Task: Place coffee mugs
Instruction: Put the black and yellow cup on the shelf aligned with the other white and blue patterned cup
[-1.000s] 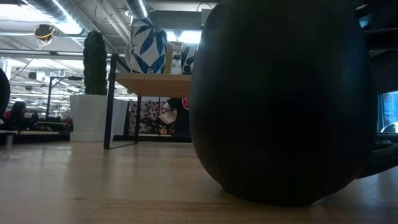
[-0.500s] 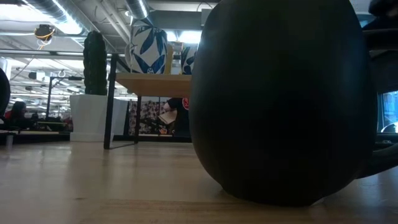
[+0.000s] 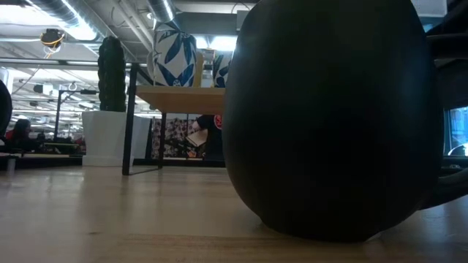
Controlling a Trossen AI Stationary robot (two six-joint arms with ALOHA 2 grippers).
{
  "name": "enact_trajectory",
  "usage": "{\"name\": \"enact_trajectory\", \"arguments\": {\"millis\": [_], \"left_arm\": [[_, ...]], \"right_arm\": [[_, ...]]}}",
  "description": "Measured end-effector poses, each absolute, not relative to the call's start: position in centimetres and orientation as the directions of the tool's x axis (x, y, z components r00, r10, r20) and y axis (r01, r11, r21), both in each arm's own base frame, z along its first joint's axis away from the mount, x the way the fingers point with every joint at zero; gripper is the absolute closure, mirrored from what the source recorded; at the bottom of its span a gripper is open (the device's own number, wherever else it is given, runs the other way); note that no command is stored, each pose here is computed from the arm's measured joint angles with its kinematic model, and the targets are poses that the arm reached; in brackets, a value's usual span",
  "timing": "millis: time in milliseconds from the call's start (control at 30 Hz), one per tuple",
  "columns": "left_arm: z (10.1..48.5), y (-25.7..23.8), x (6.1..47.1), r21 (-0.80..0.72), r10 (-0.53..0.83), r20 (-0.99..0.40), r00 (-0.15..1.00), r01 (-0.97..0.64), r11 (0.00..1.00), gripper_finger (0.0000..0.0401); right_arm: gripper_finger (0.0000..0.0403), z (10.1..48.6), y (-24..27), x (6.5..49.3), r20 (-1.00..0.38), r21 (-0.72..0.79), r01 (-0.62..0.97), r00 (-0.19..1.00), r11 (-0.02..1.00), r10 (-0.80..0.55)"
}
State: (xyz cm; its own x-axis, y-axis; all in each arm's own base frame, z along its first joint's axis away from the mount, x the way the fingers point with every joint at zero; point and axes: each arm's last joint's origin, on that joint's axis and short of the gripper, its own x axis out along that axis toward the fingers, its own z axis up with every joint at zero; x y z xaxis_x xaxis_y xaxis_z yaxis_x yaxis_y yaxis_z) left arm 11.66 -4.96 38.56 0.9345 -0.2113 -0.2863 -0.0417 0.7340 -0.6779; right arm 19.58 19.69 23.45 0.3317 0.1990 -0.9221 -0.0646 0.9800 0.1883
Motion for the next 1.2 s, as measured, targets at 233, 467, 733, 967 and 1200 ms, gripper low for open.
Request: {"name": "enact_trajectory", "arguments": {"millis": [233, 467, 733, 967, 1200], "left_arm": [[38.4, -4.9, 11.6, -0.673, -0.209, -0.299, 0.931, -0.050, 0.738, 0.0138], [38.4, -4.9, 11.5, -0.671, -0.209, -0.303, 0.930, -0.053, 0.739, 0.0138], [38.4, -4.9, 11.4, -0.658, -0.209, -0.301, 0.930, -0.044, 0.752, 0.0138], [38.3, -4.8, 11.4, -0.639, -0.207, -0.315, 0.926, -0.046, 0.768, 0.0138], [38.4, -4.7, 11.1, -0.641, -0.209, -0.302, 0.930, -0.036, 0.767, 0.0138]], "right_arm": [[0.0231, 21.5, 20.4, 20.4, -0.944, 0.145, -0.065, 0.289, 0.987, 0.158], [0.0298, 20.0, 20.7, 21.1, -0.959, 0.172, -0.015, 0.225, 0.985, 0.171], [0.0394, 19.9, 20.5, 21.3, -0.962, 0.199, 0.021, 0.196, 0.980, 0.191], [0.0398, 22.9, 19.2, 23.2, -0.966, 0.122, 0.009, 0.233, 0.992, 0.117], [0.0401, 29.1, 14.5, 26.2, -0.966, -0.051, -0.075, 0.255, 0.996, -0.030]]}}
